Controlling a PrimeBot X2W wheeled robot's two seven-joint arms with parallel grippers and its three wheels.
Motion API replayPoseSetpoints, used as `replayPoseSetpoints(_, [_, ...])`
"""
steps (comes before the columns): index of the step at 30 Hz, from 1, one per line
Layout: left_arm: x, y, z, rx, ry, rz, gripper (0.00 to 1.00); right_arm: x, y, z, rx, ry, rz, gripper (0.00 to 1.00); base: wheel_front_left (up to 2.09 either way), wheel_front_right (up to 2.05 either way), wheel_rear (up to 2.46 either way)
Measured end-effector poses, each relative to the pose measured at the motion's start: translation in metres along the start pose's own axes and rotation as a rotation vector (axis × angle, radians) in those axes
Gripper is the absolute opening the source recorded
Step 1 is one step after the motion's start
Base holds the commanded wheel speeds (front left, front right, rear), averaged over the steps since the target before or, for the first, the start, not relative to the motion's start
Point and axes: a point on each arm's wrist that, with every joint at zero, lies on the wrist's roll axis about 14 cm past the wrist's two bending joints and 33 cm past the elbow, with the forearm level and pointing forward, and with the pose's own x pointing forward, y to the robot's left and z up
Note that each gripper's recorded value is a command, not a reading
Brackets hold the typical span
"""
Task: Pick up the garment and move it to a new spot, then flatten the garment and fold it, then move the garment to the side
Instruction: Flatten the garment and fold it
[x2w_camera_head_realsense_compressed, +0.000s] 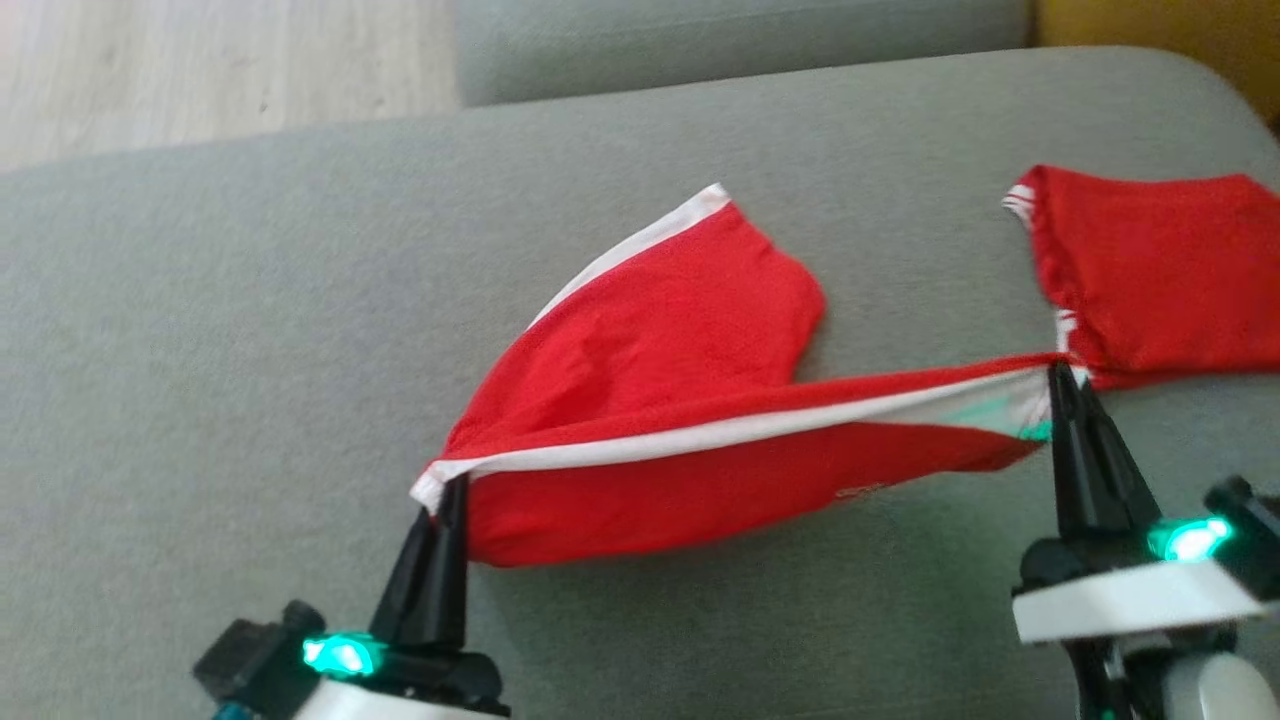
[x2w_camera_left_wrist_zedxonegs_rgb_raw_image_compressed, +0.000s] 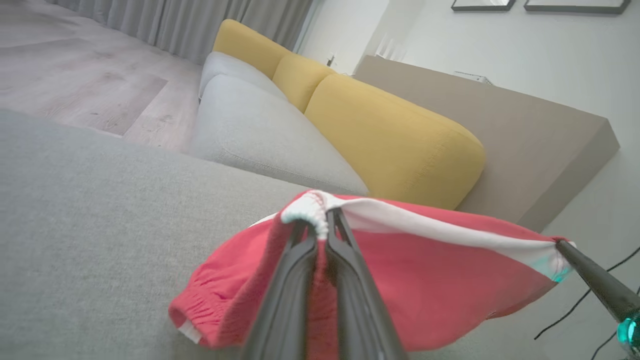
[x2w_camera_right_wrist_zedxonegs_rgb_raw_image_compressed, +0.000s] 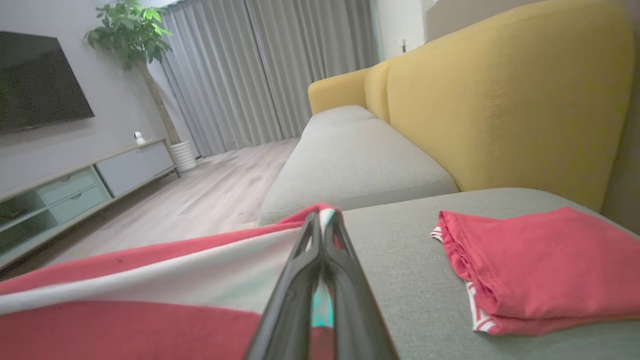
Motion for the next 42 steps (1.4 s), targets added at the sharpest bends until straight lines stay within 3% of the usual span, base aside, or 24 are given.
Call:
replayPoseSetpoints(7, [0.012, 0.029, -0.026, -0.108, 0.039, 0.124, 0.00, 0.060, 0.022, -0.032, -0.032, 0.107, 0.087, 0.00, 0.00, 0.00, 0.00])
replayPoseSetpoints(16, [0.046, 0.074, -0.042, -0.164, 0.060, 0.252, 0.00, 0.155, 0.058, -0.080, -0.146, 0.270, 0.254, 0.00, 0.00, 0.00, 0.00])
replayPoseSetpoints(27, [0.051, 0.099, -0.063, -0.176, 0.132, 0.324, 0.00, 0.193, 0.079, -0.138, -0.181, 0.460, 0.328, 0.00, 0.00, 0.00, 0.00])
replayPoseSetpoints(32, [0.052, 0.101, -0.064, -0.181, 0.138, 0.330, 0.00, 0.202, 0.076, -0.142, -0.200, 0.478, 0.328, 0.09, 0.00, 0.00, 0.00])
replayPoseSetpoints(37, [0.057, 0.100, -0.063, -0.164, 0.149, 0.321, 0.00, 0.209, 0.077, -0.149, -0.222, 0.498, 0.333, 0.39, 0.00, 0.00, 0.00])
replayPoseSetpoints(38, [0.058, 0.100, -0.062, -0.161, 0.148, 0.321, 0.08, 0.209, 0.077, -0.150, -0.224, 0.503, 0.333, 0.70, 0.00, 0.00, 0.00])
replayPoseSetpoints(39, [0.059, 0.101, -0.061, -0.157, 0.146, 0.321, 0.30, 0.210, 0.078, -0.150, -0.220, 0.503, 0.332, 1.00, 0.00, 0.00, 0.00])
replayPoseSetpoints(40, [0.060, 0.101, -0.060, -0.153, 0.144, 0.321, 0.51, 0.211, 0.078, -0.150, -0.218, 0.503, 0.332, 1.00, 0.00, 0.00, 0.00])
replayPoseSetpoints(41, [0.060, 0.101, -0.060, -0.153, 0.142, 0.321, 1.00, 0.211, 0.079, -0.150, -0.218, 0.500, 0.334, 1.00, 0.00, 0.00, 0.00])
replayPoseSetpoints(42, [0.060, 0.100, -0.060, -0.152, 0.140, 0.321, 1.00, 0.211, 0.079, -0.150, -0.217, 0.499, 0.334, 1.00, 0.00, 0.00, 0.00])
